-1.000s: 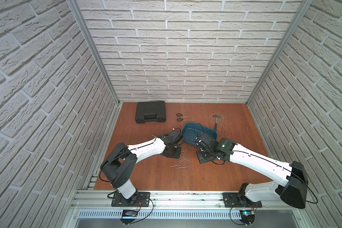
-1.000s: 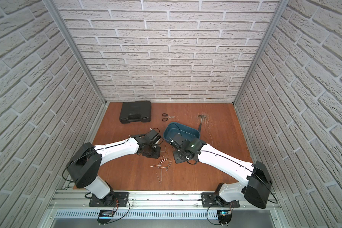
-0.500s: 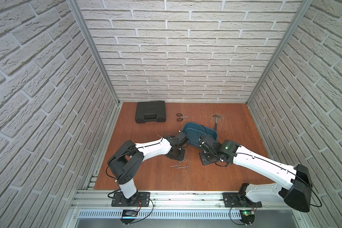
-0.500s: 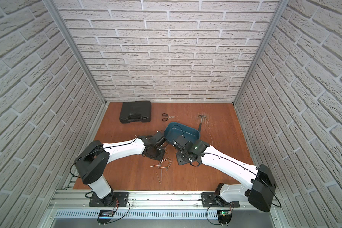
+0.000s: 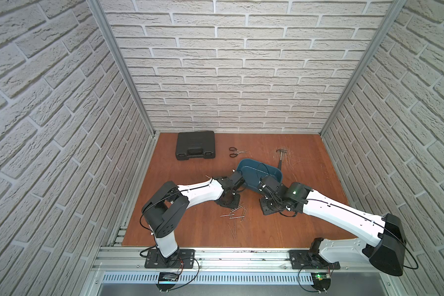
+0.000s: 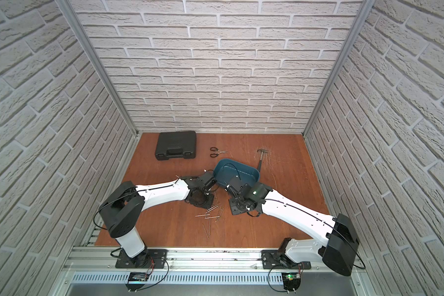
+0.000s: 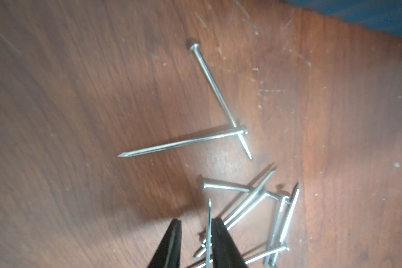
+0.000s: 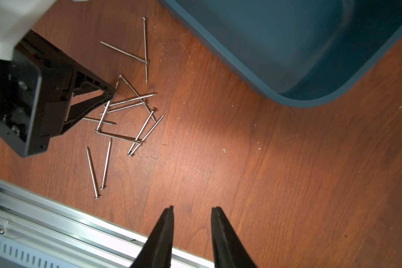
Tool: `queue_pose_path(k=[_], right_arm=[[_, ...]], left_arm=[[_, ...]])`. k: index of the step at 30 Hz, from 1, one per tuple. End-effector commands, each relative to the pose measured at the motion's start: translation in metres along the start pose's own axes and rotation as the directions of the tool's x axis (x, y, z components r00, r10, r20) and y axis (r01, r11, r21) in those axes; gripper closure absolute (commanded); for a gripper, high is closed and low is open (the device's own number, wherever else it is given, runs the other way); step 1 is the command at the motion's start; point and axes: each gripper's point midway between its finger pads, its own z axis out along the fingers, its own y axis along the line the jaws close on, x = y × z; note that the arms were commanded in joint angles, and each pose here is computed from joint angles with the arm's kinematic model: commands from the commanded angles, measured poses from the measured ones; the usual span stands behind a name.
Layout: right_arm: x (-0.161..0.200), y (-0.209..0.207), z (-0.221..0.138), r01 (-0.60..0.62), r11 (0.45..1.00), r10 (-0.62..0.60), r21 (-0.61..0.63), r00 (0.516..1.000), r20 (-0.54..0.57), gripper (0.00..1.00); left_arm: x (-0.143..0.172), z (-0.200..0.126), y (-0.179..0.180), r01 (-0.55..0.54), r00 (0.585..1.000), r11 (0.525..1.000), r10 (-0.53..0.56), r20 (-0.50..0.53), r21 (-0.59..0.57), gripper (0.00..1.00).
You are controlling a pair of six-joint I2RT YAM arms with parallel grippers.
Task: Put the nails on the desktop into the storage box
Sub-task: Pick up the nail from the center of the board.
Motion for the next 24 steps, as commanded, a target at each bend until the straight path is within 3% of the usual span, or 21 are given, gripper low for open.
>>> queue_pose_path(k=[1,24], right_arm=[[-0.001,-0.003,0.001,-0.021,1.0,0.021,-0.001,1.0,0.016,0.68],[0.001,-0.005,0.001,-0.008,1.0,0.008,0.01,1.0,0.016,0.69]], left_arm=[[-0.003,0.0,-0.006,-0.018,1.0,1.0,0.018,-0.003,0.006,0.74],[0.002,0.01,-0.01,-0.029,0.999,1.0,0.029,-0.042,0.002,0.81]])
